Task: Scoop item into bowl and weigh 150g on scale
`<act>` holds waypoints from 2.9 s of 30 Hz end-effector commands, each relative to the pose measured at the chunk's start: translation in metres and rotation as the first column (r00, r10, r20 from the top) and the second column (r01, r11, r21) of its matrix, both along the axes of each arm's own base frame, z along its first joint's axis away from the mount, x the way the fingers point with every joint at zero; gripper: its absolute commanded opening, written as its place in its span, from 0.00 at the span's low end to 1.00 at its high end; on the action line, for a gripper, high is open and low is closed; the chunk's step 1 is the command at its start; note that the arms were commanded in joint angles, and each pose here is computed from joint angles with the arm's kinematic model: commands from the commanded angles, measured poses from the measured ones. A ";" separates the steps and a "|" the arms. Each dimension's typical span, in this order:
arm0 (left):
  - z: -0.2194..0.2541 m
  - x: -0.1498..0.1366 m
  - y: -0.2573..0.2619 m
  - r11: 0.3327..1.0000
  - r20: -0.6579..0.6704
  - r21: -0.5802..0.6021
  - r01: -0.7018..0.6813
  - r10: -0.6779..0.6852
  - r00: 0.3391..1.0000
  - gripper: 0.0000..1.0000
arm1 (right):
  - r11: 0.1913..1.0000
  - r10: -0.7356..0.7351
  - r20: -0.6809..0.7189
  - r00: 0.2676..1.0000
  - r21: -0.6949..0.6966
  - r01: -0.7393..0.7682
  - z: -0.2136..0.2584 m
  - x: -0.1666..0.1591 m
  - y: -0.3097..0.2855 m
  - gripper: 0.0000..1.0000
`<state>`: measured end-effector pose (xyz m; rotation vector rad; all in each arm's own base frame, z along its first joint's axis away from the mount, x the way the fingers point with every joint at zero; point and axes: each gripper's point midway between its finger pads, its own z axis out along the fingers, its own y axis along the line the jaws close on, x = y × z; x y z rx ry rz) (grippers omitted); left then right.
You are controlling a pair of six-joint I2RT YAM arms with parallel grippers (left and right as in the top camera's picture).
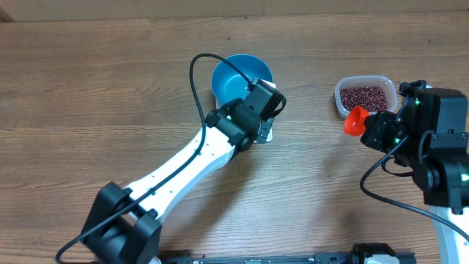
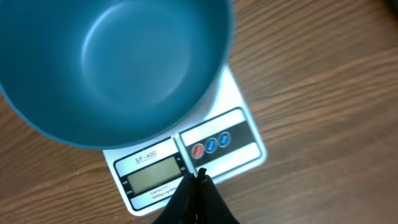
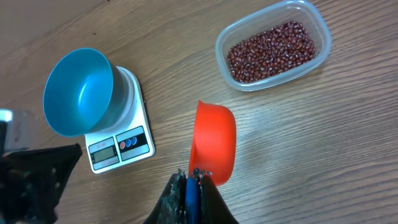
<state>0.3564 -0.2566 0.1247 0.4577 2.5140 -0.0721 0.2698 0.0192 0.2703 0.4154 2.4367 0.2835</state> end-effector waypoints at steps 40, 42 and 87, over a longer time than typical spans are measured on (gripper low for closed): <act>-0.093 0.006 0.006 0.990 -0.119 0.132 -0.053 0.069 0.991 0.04 | 1.000 -0.005 0.045 0.999 -0.010 0.006 0.011 0.006 -0.002 0.04; -0.092 0.007 0.005 0.990 -0.115 0.128 -0.054 0.069 0.991 0.05 | 1.000 -0.006 0.045 0.999 -0.010 0.006 0.011 0.006 -0.002 0.04; -0.096 0.017 0.005 0.991 -0.041 0.130 -0.046 0.051 0.998 0.04 | 1.000 -0.005 0.045 0.999 -0.010 0.006 0.011 0.006 -0.002 0.04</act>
